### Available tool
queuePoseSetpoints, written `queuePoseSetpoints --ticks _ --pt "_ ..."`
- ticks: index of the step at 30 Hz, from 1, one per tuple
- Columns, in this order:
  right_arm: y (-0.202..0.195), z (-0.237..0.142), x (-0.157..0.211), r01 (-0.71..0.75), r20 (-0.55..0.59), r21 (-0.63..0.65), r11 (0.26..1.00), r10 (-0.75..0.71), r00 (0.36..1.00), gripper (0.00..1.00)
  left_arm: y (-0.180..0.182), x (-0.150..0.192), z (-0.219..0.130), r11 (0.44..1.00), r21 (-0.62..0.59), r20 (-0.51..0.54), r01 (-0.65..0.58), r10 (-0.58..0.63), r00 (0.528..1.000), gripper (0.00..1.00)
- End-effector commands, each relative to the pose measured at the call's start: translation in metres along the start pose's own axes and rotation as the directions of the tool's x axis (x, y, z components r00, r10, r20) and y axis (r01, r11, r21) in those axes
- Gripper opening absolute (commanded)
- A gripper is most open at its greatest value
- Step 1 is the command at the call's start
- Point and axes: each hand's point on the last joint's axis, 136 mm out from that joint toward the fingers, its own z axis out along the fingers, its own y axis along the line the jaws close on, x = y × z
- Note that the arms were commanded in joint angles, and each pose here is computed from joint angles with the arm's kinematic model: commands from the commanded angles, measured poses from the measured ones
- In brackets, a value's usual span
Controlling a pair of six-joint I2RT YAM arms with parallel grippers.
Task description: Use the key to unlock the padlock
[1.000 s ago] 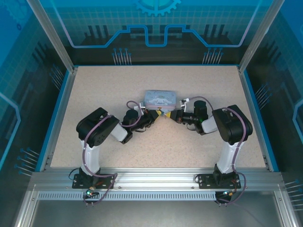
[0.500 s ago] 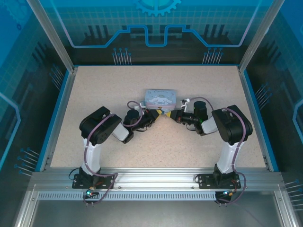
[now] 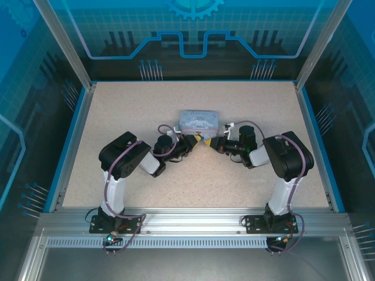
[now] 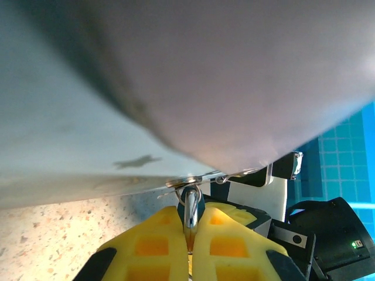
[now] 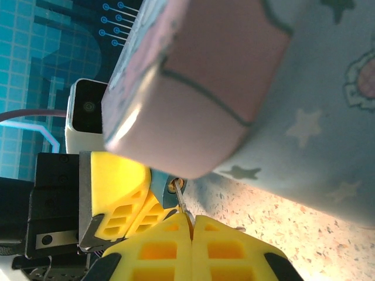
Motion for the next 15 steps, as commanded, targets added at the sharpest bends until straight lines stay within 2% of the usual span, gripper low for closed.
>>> queuePoseSetpoints --ticks 1,15 --pt "0.044 0.019 0.004 0.143 -0.057 -0.156 0.977 -0.153 0.987 0.03 -0.052 0.090 -0.001 0.984 0.177 -0.349 -0.013 0.075 0.934 0.00" --pt "0.029 0.015 -0.024 0.170 -0.021 -0.108 0.979 -0.173 0.985 0.04 -0.045 0.102 -0.011 0.986 0.164 -0.399 0.003 0.064 0.915 0.00"
